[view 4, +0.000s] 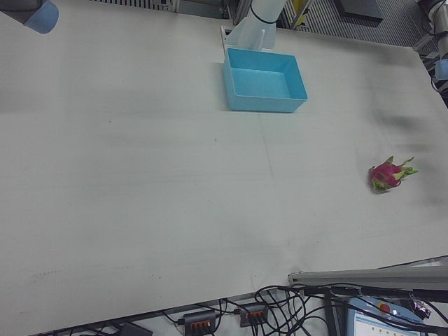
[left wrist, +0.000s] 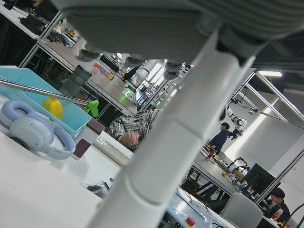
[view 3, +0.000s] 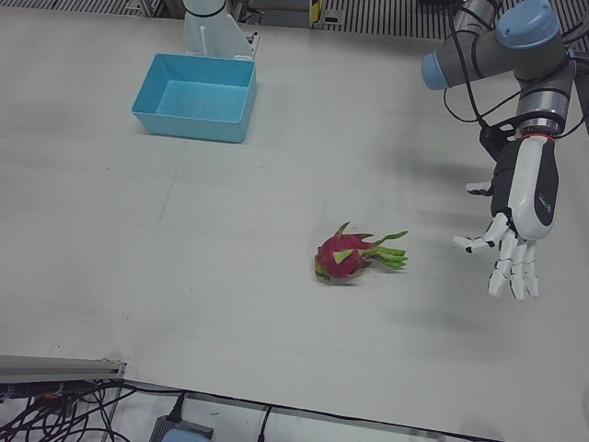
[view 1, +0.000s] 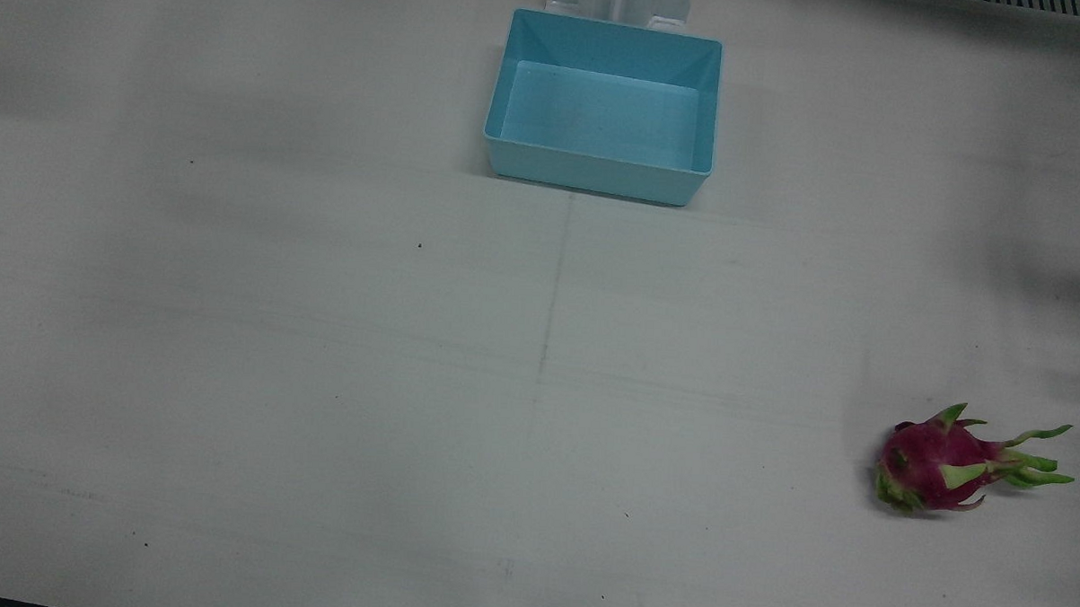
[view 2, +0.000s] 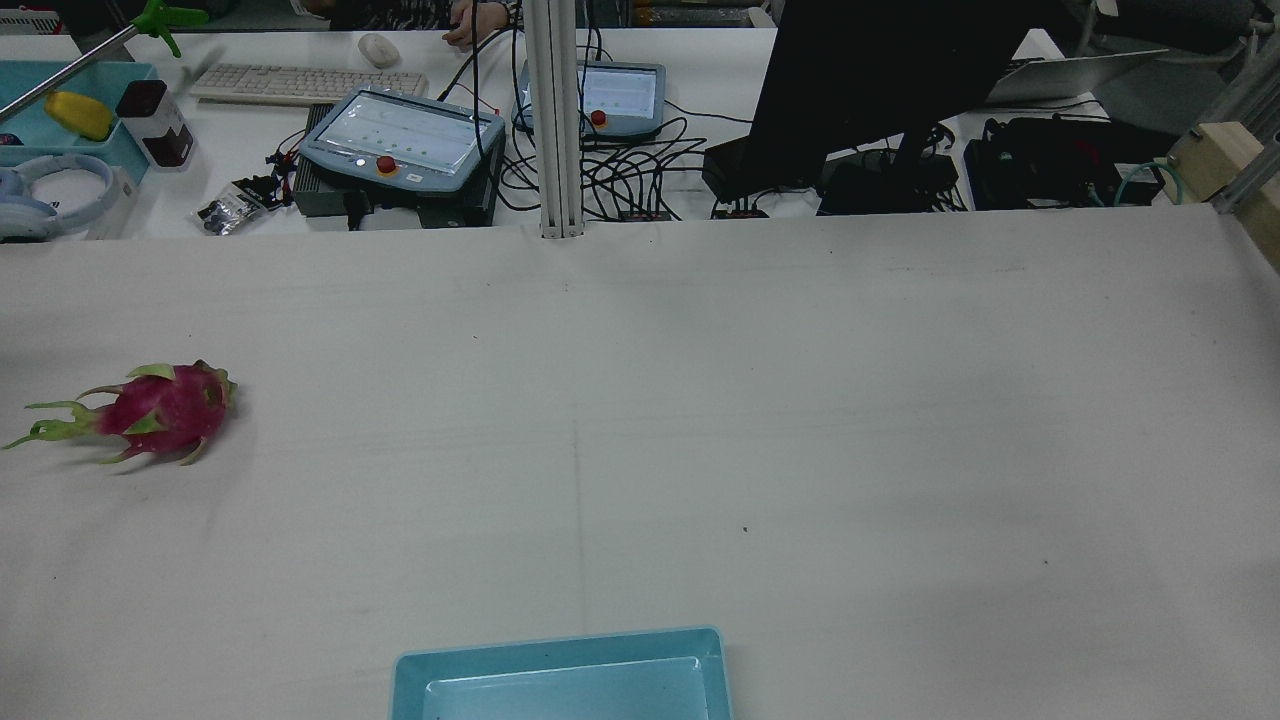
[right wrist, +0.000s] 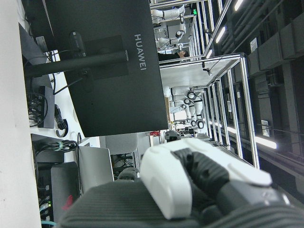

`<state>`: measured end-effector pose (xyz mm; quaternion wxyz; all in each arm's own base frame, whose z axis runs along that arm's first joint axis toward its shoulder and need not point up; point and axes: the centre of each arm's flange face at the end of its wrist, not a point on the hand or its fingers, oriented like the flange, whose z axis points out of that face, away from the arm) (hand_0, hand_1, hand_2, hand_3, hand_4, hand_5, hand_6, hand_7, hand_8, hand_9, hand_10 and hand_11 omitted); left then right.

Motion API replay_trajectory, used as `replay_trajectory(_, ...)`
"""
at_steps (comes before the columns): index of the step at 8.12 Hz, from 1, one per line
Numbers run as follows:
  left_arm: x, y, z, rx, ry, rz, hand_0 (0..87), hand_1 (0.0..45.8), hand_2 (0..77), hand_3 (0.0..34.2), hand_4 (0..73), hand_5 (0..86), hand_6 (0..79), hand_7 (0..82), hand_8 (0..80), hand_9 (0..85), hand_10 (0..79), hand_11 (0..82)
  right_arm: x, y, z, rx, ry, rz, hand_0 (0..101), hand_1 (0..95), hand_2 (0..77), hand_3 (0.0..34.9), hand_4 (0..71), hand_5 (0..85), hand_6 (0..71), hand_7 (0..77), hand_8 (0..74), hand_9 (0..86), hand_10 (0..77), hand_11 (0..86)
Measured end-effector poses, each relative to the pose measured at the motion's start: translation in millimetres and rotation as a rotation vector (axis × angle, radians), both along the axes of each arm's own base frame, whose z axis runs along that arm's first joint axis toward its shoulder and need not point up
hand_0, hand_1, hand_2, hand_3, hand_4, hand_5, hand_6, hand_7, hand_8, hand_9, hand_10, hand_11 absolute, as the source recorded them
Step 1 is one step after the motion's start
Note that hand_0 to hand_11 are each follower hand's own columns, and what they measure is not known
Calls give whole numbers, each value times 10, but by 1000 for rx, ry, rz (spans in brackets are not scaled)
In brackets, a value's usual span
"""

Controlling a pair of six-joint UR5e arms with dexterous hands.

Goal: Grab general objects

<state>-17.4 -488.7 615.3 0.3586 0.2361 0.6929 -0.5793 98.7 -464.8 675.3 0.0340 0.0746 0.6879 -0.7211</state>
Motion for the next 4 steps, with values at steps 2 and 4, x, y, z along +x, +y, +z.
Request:
replay_trajectory(2, 122, -99, -105, -15, -94, 17, 797, 0, 5, 296, 11, 529, 5, 93, 11, 11, 5, 11, 0, 0, 0, 0, 0, 0, 0, 949, 774, 0, 0, 0, 0, 0, 0, 5, 0, 5)
replay_trajectory(4, 488, -243, -275, -21, -226, 76, 797, 0, 5, 296, 5, 507, 0, 76, 11, 11, 5, 11, 1, 0, 0, 0, 0, 0, 0, 949, 774, 0, 0, 0, 0, 0, 0, 5, 0, 5)
